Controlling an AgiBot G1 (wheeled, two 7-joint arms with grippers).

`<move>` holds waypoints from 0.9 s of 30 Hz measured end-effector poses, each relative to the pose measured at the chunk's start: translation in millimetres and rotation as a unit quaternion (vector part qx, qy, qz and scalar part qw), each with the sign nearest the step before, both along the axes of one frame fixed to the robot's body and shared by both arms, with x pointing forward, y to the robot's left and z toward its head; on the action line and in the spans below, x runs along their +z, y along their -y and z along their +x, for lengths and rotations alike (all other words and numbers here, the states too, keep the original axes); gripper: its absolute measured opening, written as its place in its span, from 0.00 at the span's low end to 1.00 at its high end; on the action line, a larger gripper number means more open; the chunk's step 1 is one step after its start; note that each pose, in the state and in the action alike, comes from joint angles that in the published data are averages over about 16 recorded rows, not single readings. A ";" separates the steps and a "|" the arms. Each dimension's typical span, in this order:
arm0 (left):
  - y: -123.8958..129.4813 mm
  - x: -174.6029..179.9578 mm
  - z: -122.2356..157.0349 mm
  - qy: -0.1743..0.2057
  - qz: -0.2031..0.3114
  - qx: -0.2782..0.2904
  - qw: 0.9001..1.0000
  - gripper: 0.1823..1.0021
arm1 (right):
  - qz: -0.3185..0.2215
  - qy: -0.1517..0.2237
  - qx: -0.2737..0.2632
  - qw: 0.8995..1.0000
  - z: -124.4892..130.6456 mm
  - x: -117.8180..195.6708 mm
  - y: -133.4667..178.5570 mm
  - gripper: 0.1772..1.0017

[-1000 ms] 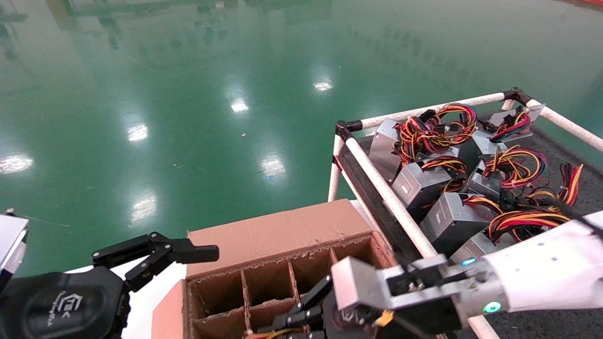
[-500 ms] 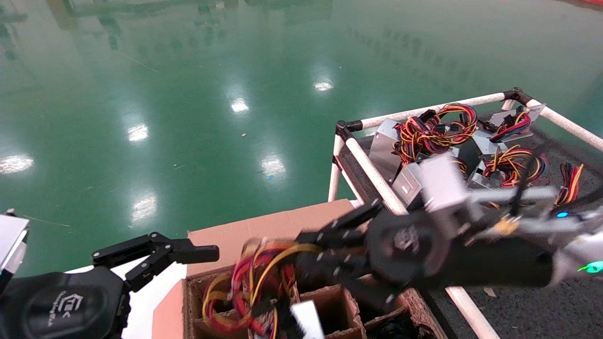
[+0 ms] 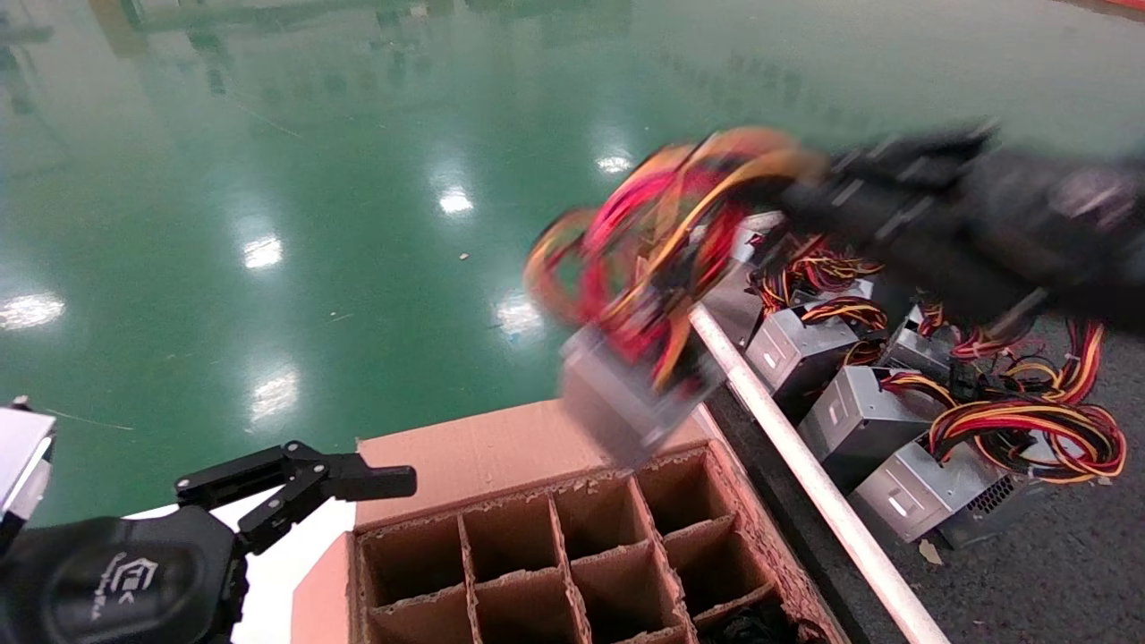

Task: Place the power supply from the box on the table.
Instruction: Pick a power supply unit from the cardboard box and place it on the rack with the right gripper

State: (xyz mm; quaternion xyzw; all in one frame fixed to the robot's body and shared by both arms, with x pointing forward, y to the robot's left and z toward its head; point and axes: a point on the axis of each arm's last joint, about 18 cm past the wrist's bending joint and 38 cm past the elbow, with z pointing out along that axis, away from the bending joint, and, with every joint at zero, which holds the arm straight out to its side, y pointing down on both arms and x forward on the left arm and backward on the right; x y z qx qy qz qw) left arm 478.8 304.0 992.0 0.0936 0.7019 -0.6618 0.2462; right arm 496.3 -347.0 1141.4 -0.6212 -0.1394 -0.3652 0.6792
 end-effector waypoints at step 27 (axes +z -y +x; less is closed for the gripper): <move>0.0 0.0 0.0 0.000 0.000 0.000 1.000 1.00 | 0.234 0.058 -0.358 0.902 14.3 77.1 208.7 0.04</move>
